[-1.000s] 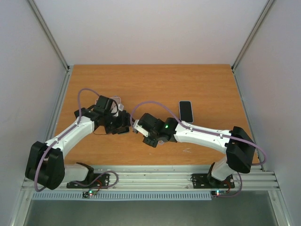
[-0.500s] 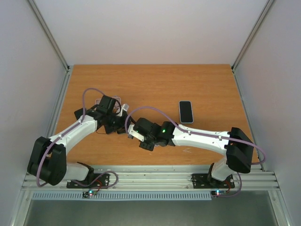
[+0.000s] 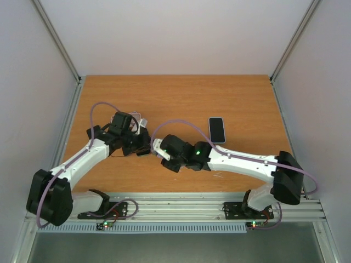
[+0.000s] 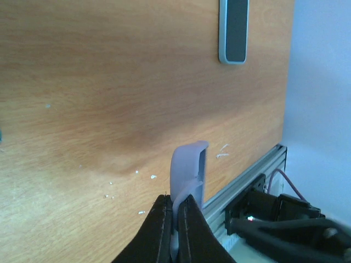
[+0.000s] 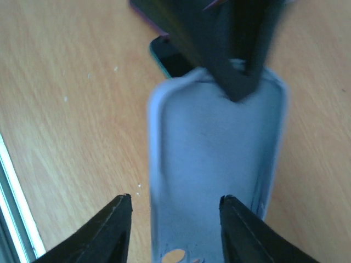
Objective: Put the phone into the phone case
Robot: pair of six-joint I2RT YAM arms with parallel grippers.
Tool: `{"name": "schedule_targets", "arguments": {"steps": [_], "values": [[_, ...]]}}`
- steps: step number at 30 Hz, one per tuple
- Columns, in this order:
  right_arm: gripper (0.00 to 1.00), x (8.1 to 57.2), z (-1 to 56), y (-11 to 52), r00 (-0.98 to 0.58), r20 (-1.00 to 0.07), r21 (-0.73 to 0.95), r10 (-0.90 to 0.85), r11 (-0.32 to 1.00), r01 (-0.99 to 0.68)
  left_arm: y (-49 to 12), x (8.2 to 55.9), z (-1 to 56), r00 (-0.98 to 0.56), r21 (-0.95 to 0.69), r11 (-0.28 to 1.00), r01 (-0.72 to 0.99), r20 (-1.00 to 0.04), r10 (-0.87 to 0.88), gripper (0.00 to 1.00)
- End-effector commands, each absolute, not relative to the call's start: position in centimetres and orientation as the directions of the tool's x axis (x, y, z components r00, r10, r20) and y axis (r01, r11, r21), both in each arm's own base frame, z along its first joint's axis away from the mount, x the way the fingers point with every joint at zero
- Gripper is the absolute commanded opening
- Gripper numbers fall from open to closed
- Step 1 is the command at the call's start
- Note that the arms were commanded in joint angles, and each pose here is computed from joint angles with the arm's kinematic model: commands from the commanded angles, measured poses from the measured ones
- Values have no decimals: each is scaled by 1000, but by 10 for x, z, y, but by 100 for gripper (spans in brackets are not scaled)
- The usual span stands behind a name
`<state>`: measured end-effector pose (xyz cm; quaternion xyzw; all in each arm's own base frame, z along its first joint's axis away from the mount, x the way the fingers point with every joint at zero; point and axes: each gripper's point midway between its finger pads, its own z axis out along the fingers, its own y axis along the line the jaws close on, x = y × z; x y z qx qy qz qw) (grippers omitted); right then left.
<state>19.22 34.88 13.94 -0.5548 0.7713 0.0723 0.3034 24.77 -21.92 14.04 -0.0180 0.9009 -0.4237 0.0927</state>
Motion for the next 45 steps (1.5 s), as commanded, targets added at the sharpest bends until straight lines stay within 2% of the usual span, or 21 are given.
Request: {"name": "schedule_targets", "arguments": {"steps": [1,3,6,10,13,16,24,29,40,45], "values": [[49,215,191,339,-309,-716,-135,-626,558,-819,-213,261,158,-940,-778,625,63,-256,-225,0],[59,224,203,327,-380,-746,-69,-547,631,-773,-210,266,162,-921,-802,597,26,-252,-298,1],[69,234,214,309,-491,-763,43,-421,725,-687,-205,270,166,-881,-824,566,-22,-252,-402,1],[75,243,216,286,-620,-746,176,-242,826,-535,-194,274,173,-809,-817,573,-65,-293,-510,0],[76,251,207,264,-675,-721,181,-156,898,-401,-188,275,180,-753,-817,569,-89,-319,-576,0],[79,254,200,252,-732,-681,262,-26,925,-277,-188,277,187,-699,-833,546,-94,-335,-632,0],[84,251,189,256,-782,-591,472,199,871,-135,-197,279,204,-608,-882,467,-56,-341,-717,0],[84,249,171,271,-821,-501,582,274,808,-86,-205,278,211,-594,-897,441,-26,-341,-728,0],[79,263,172,298,-823,-422,773,380,625,-108,-214,271,205,-609,-923,384,-24,-291,-738,0],[76,269,174,304,-816,-419,795,398,595,-118,-216,269,201,-619,-931,362,-36,-264,-740,0]]}}
